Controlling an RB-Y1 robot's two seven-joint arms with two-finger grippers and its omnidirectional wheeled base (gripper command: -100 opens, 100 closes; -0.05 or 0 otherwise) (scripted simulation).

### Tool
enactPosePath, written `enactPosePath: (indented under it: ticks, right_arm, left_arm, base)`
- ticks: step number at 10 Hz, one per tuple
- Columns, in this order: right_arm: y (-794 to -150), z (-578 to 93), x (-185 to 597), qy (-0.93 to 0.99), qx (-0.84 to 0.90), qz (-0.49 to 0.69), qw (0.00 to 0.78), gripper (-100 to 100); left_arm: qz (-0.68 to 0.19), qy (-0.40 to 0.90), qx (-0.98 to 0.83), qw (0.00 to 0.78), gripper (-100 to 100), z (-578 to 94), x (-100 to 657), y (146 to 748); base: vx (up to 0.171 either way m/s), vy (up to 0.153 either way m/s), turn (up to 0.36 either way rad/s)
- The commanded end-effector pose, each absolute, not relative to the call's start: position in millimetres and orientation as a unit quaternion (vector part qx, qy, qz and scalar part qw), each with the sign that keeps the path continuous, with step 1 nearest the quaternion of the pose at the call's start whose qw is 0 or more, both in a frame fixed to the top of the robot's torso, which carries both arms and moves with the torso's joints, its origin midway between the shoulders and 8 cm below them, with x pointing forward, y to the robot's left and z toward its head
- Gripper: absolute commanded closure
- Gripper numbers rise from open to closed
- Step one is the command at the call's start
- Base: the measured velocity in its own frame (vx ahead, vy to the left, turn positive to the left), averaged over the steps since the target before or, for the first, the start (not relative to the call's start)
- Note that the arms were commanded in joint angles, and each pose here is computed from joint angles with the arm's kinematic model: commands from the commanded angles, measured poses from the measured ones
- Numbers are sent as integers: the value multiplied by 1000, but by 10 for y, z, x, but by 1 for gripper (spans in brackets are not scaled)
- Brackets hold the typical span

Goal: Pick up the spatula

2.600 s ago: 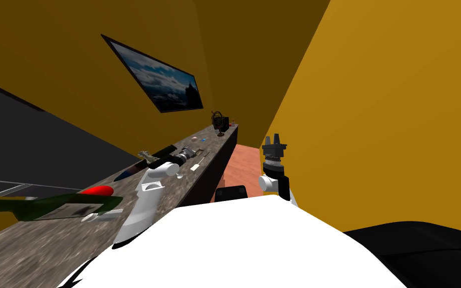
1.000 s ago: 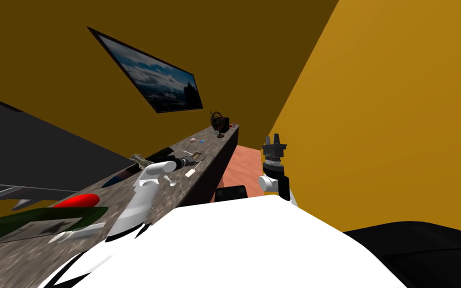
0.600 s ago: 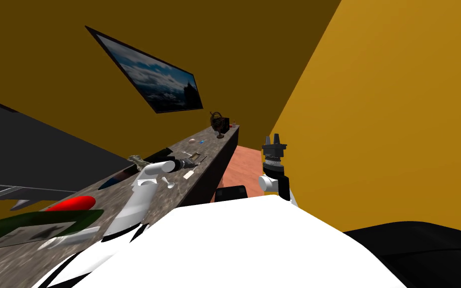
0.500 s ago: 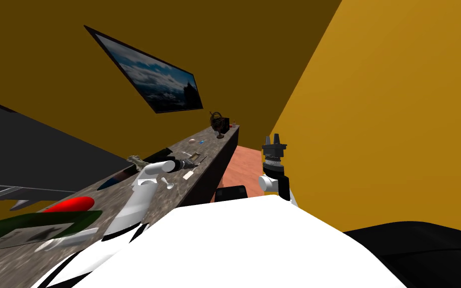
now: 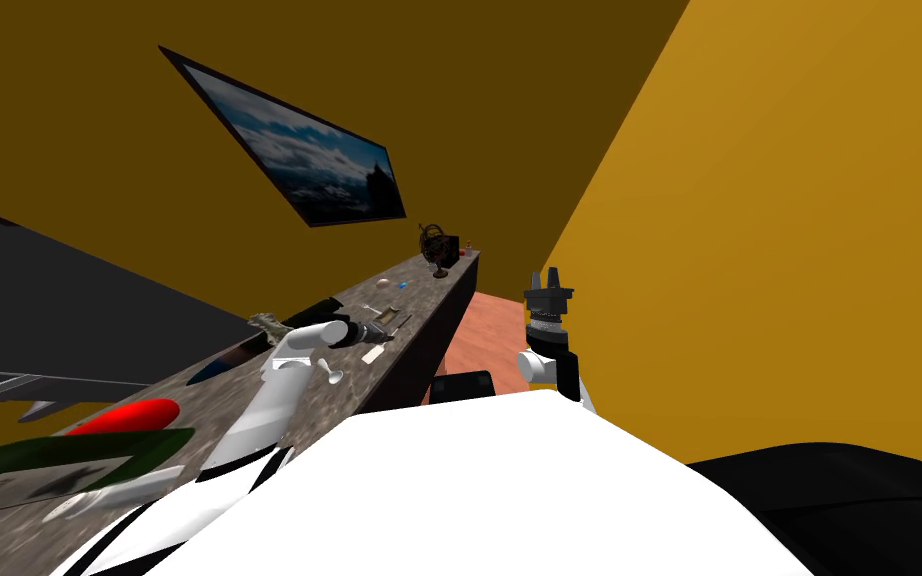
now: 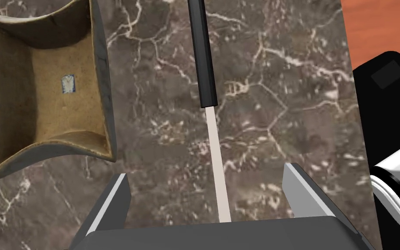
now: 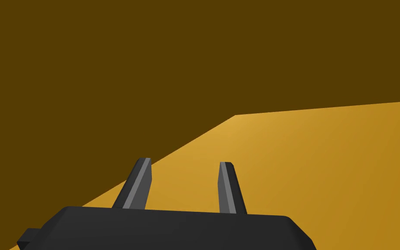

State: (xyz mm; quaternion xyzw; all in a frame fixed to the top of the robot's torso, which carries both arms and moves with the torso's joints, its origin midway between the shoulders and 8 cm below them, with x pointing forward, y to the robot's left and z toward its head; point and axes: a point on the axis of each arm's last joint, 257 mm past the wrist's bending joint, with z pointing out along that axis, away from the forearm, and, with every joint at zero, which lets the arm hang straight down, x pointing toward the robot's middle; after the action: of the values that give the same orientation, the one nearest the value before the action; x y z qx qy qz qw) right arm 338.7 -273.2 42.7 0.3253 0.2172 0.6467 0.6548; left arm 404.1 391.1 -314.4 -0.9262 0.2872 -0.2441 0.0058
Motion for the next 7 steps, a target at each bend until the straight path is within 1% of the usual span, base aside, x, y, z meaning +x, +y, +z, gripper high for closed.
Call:
enactPosePath:
  ticks: [1,7]
  right_arm:
    - [-2732,427,3387,217,325,647,655,0]
    - [-2732,427,3387,217,325,647,655,0]
  left_arm:
    - [-217,272,-937,-10,-100,-3209,3919,3943]
    - [-156,245,-956,-42,-100,-3311,3626,3990]
  base:
    - [65,-11,29]
    - [43,-16,15]
